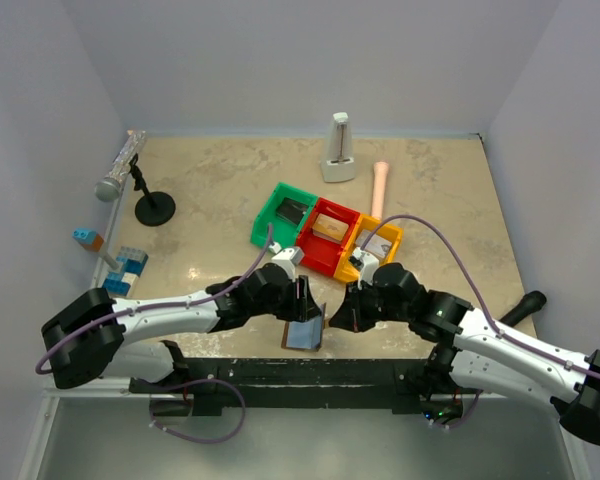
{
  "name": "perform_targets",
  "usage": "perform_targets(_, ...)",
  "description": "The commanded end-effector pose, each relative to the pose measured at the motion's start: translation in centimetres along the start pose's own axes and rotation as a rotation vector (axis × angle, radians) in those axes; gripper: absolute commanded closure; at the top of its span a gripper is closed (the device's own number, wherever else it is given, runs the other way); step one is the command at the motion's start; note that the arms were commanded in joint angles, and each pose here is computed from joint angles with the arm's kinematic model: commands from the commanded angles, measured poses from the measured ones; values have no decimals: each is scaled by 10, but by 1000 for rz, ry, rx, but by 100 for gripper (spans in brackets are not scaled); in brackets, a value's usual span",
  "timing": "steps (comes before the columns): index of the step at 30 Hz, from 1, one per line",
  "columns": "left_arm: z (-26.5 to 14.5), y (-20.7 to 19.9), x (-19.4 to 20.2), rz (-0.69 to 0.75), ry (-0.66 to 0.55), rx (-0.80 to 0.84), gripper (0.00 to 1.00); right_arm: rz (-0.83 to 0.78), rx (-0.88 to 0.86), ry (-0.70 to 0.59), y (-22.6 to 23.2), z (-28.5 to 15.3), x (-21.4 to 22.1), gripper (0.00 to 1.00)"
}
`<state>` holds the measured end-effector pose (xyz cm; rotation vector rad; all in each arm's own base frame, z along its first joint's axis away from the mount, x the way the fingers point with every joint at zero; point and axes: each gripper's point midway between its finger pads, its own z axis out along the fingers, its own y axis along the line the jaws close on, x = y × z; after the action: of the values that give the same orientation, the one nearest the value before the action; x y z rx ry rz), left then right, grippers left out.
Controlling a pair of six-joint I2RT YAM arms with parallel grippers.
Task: Take the credit cards out of the card holder
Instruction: Remove the credit card from the card holder.
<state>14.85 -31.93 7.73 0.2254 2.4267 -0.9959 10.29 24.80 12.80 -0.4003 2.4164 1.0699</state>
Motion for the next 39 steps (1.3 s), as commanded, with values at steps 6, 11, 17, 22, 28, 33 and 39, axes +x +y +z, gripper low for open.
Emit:
perform_targets(6,-7,-10,-15,8,-59,6,47,-8,-31,-50,12,-4,-14,100)
perform_targets(11,-5,-11,-13,-1,-49,13,47,-5,-14,-47,7,-2,-12,100)
perform_targets(17,-6,-14,-14,-5,-53,27,47,-3,0,-37,2,2,-8,100)
perform_targets(22,-9,-18,-17,-5,-64,38,47,-3,3,-37,1,2,-7,100)
perform_targets(28,-11,-22,-19,7,-72,39,47,-2,7,-35,-1,2,-6,100)
perform_targets(33,-6,-20,-14,18,-47,16,47,-3,2,-39,1,1,-7,100)
perform_targets(39,-2,-24,-11,32,-33,14,47,-5,3,-37,0,2,-7,100)
